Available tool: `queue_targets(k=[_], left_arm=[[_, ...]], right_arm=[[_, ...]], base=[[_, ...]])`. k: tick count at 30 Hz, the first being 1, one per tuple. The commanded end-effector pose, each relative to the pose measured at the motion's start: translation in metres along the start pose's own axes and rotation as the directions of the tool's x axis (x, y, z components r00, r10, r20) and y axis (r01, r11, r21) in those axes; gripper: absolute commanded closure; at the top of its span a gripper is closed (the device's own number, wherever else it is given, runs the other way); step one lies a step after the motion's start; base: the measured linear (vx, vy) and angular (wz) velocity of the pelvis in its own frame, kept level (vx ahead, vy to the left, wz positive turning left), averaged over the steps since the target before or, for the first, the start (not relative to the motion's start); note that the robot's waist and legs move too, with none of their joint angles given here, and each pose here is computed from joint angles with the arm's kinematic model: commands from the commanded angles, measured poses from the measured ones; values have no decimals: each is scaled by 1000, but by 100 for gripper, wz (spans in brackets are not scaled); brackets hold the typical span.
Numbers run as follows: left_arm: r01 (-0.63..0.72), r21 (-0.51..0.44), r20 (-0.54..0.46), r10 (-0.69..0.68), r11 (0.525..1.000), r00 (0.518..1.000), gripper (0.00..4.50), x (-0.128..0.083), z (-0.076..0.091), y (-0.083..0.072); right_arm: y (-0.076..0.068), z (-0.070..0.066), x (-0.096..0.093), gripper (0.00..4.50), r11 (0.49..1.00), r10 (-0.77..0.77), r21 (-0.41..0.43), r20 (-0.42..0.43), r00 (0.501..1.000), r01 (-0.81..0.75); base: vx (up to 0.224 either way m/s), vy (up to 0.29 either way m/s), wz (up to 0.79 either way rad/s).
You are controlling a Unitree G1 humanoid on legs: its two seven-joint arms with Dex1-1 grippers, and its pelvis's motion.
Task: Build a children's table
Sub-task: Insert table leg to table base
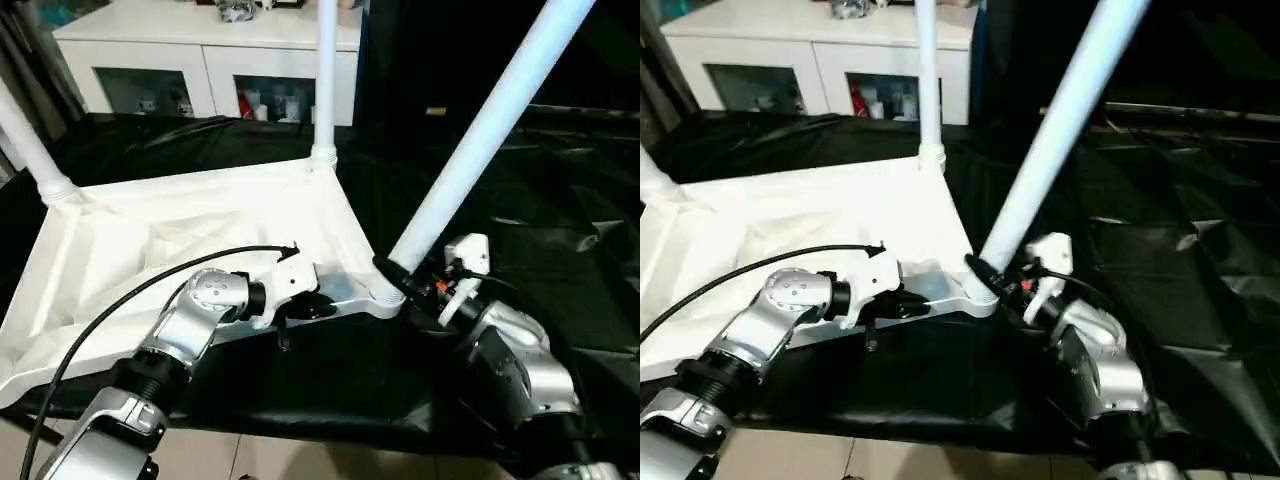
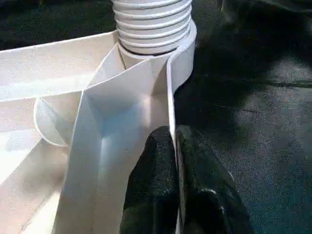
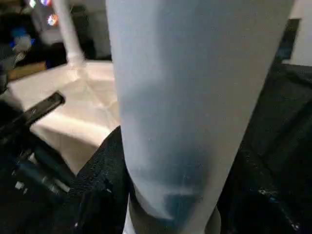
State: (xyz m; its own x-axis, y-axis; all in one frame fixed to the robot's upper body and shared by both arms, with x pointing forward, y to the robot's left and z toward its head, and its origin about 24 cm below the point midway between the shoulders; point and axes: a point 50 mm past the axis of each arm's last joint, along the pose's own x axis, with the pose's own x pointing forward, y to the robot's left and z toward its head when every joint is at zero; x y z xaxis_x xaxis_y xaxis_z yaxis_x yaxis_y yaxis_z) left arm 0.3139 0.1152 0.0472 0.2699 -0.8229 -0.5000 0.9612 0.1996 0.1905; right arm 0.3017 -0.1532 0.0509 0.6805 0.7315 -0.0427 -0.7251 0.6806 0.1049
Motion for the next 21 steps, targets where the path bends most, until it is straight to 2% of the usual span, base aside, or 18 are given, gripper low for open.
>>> queue_targets(k=[1,7,10,15,21], left_arm=[[6,38,-66,-4,999,998,450,-6,-3,6],[-7,51,-62,10,999,998,450,-4,-1,7],[-2,57,-68,5,998,998,450,-4,-2,7],[30,58,-76,-25,998,997,450,-3,-3,3],[65,60,-80,-60,996,995,450,-2,-4,0]], right_arm=[[2,-17,-3,259,999,32,26,-121,992,-29],[3,-21,-1,259,989,146,47,-247,958,-139],[-2,-21,1,259,993,121,35,-258,959,-116],[-5,-21,2,259,989,144,67,-271,952,-131],[-6,-29,-3,259,982,181,110,-328,927,-153]], base=[[0,0,0],[0,0,0],[0,0,0],[0,0,0],[0,0,0]])
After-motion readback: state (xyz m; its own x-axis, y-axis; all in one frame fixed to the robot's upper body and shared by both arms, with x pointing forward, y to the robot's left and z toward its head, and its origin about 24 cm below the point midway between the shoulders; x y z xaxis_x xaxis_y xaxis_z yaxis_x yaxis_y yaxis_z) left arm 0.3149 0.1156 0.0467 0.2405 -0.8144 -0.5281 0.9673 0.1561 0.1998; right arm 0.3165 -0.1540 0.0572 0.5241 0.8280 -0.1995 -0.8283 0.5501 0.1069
